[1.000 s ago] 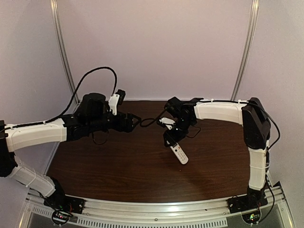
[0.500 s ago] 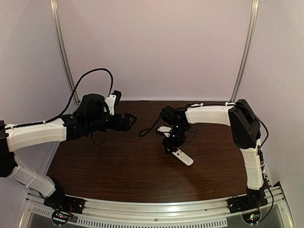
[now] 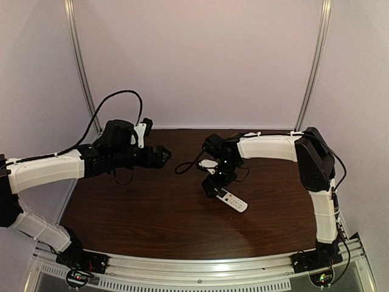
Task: Load the batteries into the remote control
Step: Place the remote control at the center of the board, then reset both arms
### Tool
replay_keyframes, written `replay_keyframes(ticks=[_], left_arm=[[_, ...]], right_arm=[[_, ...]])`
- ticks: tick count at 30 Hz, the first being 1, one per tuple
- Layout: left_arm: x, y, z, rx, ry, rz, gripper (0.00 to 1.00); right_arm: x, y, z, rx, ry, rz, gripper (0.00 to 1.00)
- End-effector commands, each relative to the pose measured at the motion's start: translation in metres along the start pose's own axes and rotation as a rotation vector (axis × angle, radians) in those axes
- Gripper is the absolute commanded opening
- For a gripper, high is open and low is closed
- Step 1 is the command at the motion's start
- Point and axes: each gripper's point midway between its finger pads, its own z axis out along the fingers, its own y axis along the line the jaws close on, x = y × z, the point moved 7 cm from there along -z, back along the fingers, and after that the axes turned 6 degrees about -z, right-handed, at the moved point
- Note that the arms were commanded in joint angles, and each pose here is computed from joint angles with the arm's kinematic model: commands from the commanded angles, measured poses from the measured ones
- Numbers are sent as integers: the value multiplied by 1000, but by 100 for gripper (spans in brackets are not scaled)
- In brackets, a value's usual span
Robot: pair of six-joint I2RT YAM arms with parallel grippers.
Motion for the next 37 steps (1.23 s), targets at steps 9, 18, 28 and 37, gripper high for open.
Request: replay_keyframes(ticks=[9, 18, 28, 37], left_arm=[[-55, -25, 6, 92, 46, 61, 97], [-67, 17, 24, 23, 87, -36, 97], [7, 53, 33, -7, 162, -165, 98], [33, 68, 25, -54, 147, -210, 97]], right_arm=[[7, -42, -135, -25, -499, 184, 100], [68, -84, -186, 27, -835, 378, 100], [143, -82, -143, 98, -927, 562, 100], [152, -84, -138, 120, -950, 585, 100]])
